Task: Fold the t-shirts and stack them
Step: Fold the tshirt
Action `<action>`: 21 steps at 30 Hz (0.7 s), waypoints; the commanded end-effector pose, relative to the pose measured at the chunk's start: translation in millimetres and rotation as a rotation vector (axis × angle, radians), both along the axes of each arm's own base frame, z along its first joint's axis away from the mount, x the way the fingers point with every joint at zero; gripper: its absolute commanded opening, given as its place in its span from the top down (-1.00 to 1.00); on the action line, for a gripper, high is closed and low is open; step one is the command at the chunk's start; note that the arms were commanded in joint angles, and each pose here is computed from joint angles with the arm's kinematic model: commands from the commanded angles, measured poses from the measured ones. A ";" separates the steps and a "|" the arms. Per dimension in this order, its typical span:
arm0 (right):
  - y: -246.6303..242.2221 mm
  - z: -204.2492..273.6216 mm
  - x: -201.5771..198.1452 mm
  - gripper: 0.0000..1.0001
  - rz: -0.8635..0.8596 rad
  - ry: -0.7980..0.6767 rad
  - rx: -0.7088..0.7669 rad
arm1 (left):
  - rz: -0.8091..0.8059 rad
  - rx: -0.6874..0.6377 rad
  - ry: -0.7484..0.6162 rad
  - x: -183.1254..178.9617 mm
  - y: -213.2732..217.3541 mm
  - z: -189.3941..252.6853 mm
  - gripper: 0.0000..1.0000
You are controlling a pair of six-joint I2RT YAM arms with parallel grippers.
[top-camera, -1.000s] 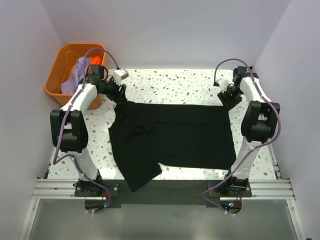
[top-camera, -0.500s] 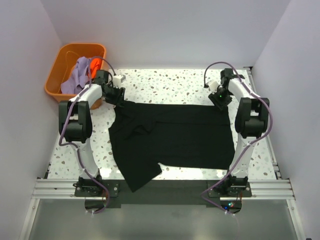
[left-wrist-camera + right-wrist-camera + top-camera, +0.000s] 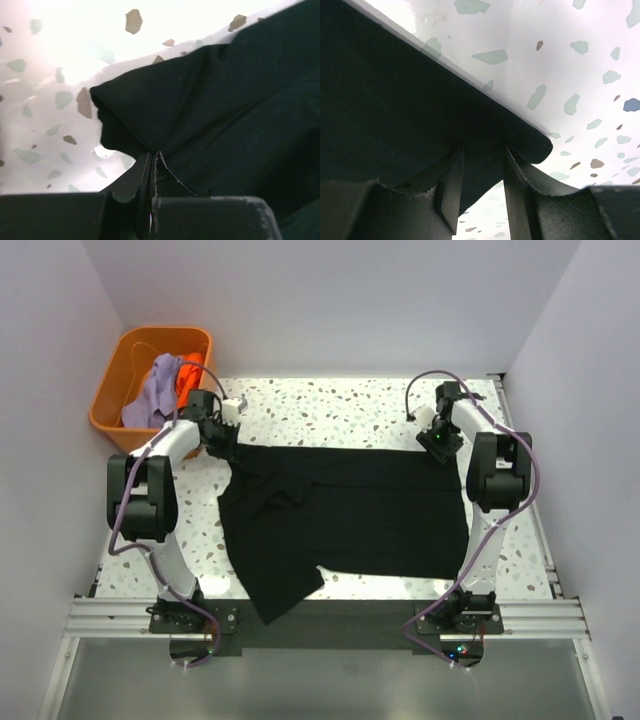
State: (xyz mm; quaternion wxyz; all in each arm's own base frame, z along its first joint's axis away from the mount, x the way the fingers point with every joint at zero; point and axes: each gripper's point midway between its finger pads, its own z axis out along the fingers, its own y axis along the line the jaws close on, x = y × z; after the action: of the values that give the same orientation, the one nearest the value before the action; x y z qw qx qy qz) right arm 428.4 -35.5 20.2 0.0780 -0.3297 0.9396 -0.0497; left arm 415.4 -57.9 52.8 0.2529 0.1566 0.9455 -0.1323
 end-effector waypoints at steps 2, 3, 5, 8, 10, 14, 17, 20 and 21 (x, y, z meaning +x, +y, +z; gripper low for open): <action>-13.5 -14.2 -2.9 0.21 -0.010 0.024 -0.066 | 0.070 0.103 -0.062 8.1 23.6 -0.5 1.00; -13.8 -14.2 -2.9 0.21 -0.011 0.024 -0.068 | 0.076 0.103 -0.051 8.8 23.5 -5.5 1.00; -14.0 -16.0 -3.5 0.21 -0.012 0.028 -0.069 | 0.096 0.112 -0.007 13.5 24.9 -22.1 1.00; -16.0 -15.9 -1.5 0.21 -0.019 0.026 -0.080 | 0.103 0.134 0.022 24.5 25.4 -35.9 1.00; -17.3 -15.6 1.6 0.21 -0.030 0.020 -0.088 | 0.093 0.151 0.014 32.6 23.3 -40.9 1.00; -21.0 -15.5 8.3 0.21 -0.050 0.001 -0.109 | 0.076 0.198 -0.003 46.6 20.1 -44.8 0.81; -25.2 -15.8 16.6 0.21 -0.071 -0.025 -0.133 | 0.093 0.208 -0.031 63.7 20.7 -40.9 0.64; -22.2 -4.7 26.5 0.20 -0.087 -0.064 -0.113 | 0.063 0.165 -0.077 79.9 11.3 -18.0 0.34; -17.0 -0.6 25.6 0.17 -0.082 -0.062 -0.083 | 0.033 0.160 -0.101 81.7 8.9 -9.2 0.26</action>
State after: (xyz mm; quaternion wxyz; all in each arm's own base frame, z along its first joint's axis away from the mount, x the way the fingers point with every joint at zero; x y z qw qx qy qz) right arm 438.7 -47.7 22.2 0.0711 -0.3099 0.9435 -0.0935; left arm 479.5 -52.1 22.4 0.2590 0.1523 0.9525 -0.0503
